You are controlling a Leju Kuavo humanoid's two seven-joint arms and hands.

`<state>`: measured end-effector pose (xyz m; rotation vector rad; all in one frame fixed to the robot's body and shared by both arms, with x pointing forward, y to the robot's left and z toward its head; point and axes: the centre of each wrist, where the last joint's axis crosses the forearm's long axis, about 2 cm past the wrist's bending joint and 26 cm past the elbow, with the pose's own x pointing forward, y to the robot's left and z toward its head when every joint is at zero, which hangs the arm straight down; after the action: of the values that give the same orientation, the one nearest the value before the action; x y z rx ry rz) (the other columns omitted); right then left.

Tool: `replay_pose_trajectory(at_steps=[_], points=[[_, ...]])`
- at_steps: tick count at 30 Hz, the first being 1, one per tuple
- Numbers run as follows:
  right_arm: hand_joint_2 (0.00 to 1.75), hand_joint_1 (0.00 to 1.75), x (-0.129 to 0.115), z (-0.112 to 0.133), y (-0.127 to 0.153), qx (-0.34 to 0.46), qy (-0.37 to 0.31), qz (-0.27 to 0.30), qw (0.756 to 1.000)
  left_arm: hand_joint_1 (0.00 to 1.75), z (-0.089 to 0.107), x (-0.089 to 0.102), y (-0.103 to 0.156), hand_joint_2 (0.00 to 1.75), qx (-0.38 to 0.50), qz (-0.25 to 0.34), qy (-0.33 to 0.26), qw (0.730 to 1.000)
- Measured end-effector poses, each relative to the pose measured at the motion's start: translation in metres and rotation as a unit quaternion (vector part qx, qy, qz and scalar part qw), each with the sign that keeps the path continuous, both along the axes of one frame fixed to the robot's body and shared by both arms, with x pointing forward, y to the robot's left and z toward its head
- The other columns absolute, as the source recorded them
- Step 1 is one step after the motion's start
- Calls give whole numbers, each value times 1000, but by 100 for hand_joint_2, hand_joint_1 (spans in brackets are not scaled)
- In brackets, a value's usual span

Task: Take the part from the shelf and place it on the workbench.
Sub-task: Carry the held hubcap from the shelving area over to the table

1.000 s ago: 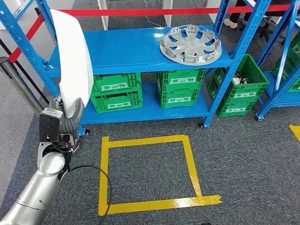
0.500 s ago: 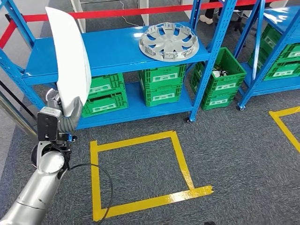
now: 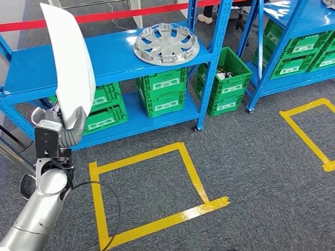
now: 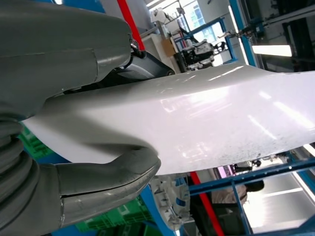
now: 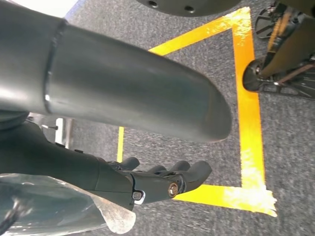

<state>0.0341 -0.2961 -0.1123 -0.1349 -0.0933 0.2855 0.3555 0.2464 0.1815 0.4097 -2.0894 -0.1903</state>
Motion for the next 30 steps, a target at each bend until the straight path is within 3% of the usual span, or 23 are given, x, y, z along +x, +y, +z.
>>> replay_pose_trajectory(at_steps=[9,20,30], points=[[0,0,16,2,0,1,-20,23,1000,175,-4,-10,10,175,10,15,4,1000],[0,0,11,1,0,2,-15,30,999,175,2,-15,13,175,9,22,-6,1000],[0,0,7,1,-2,0,-13,30,999,175,-6,-22,16,175,7,27,4,1000]])
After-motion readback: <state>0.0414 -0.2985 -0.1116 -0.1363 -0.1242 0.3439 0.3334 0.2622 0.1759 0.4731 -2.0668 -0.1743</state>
